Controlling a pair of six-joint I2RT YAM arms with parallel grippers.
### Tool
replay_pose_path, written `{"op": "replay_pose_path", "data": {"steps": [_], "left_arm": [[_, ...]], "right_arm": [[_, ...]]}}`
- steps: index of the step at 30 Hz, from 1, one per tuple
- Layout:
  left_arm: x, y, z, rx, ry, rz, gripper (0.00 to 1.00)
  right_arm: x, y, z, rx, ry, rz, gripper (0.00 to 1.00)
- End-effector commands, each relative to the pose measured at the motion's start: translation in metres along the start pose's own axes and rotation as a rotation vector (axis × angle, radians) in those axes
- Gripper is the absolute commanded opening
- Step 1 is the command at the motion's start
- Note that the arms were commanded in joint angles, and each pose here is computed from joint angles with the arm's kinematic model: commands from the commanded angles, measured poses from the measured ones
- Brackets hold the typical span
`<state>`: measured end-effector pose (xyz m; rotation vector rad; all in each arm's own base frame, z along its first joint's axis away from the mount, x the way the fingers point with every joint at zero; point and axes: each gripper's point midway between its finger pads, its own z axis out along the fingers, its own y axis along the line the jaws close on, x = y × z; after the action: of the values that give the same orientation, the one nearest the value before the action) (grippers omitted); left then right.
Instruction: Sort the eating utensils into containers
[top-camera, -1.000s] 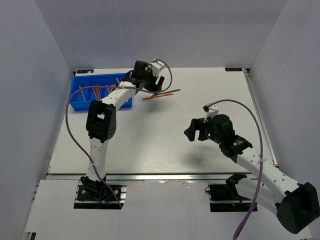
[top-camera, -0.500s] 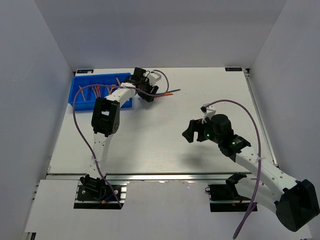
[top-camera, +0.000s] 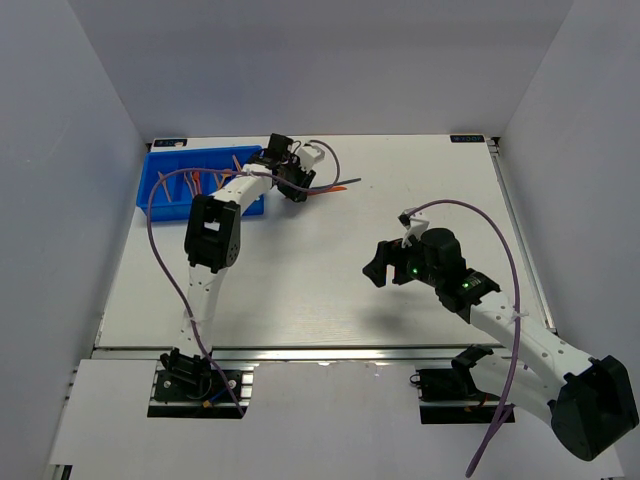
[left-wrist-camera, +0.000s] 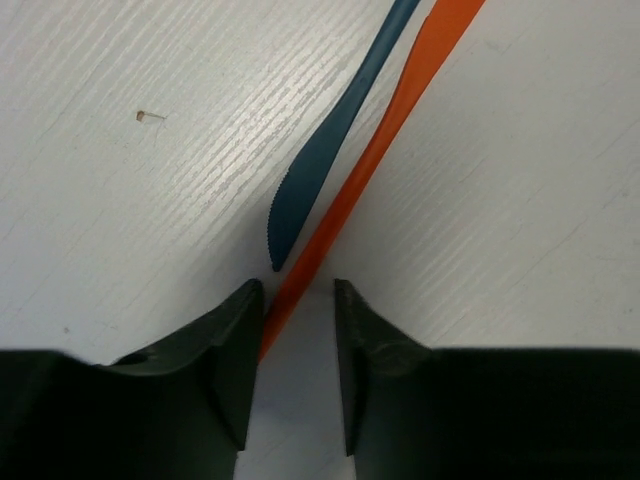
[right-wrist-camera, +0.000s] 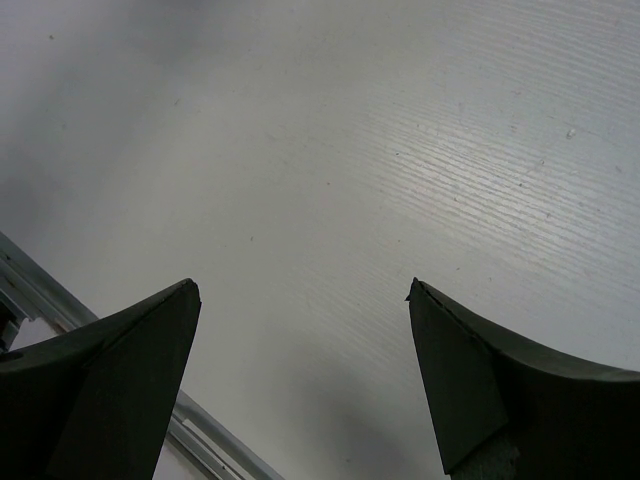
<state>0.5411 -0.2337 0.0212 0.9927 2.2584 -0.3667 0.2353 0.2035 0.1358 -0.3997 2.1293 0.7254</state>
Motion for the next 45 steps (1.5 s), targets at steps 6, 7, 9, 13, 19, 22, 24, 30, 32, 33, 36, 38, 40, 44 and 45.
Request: {"op": "replay_pose_path", "data": {"steps": [6, 7, 9, 13, 19, 22, 24, 30, 32, 33, 36, 38, 40, 44, 45], "left_arm": [[0.042, -0.029, 0.003, 0.05, 0.171, -0.006, 0.26], [0.052, -0.04, 0.004, 0.058, 0.201, 0.002, 0.24], [0.045, -0.052, -0.005, 0.055, 0.188, 0.014, 0.21], [0.058, -0.088, -0.02, 0.067, 0.2, 0.039, 0.0], [0.009, -0.113, -0.053, 0.049, 0.063, 0.037, 0.0], [-0.038, -0.092, -0.094, -0.12, -0.133, -0.052, 0.0], [-0.057, -0.07, -0.116, -0.249, -0.266, -0.163, 0.0], [-0.065, 0.037, -0.215, -0.509, -0.487, -0.578, 0.0], [-0.052, 0.064, -0.238, -0.599, -0.513, -0.632, 0.0], [-0.05, 0.064, -0.24, -0.593, -0.51, -0.612, 0.0], [-0.071, 0.033, -0.206, -0.349, -0.469, -0.555, 0.0], [-0.07, -0.008, -0.177, -0.286, -0.352, -0.493, 0.14], [-0.07, -0.034, -0.158, -0.267, -0.283, -0.397, 0.32], [-0.073, -0.097, -0.133, -0.071, -0.218, -0.35, 0.76], [-0.07, -0.102, -0.127, -0.059, -0.186, -0.322, 0.79]], "right_arm": [[-0.012, 0.009, -0.003, -0.047, -0.046, -0.032, 0.89], [-0.012, 0.009, -0.003, -0.051, -0.049, -0.033, 0.89], [-0.013, 0.01, -0.005, -0.052, -0.054, -0.037, 0.89], [-0.015, 0.01, -0.008, -0.05, -0.062, -0.045, 0.89], [-0.016, 0.012, -0.01, -0.056, -0.068, -0.044, 0.89], [-0.016, 0.011, -0.01, -0.054, -0.072, -0.044, 0.89], [-0.017, 0.011, -0.01, -0.051, -0.073, -0.046, 0.89], [-0.016, 0.01, -0.01, -0.047, -0.069, -0.044, 0.89], [-0.016, 0.01, -0.01, -0.047, -0.07, -0.044, 0.89], [-0.016, 0.009, -0.01, -0.041, -0.07, -0.044, 0.89], [-0.014, 0.009, -0.008, -0.042, -0.063, -0.043, 0.89], [-0.012, 0.006, -0.006, -0.027, -0.051, -0.034, 0.89], [-0.012, 0.003, -0.004, -0.009, -0.044, -0.028, 0.89], [-0.011, -0.018, -0.005, 0.111, -0.044, 0.003, 0.89], [-0.011, -0.02, -0.006, 0.125, -0.049, 0.009, 0.89]]}}
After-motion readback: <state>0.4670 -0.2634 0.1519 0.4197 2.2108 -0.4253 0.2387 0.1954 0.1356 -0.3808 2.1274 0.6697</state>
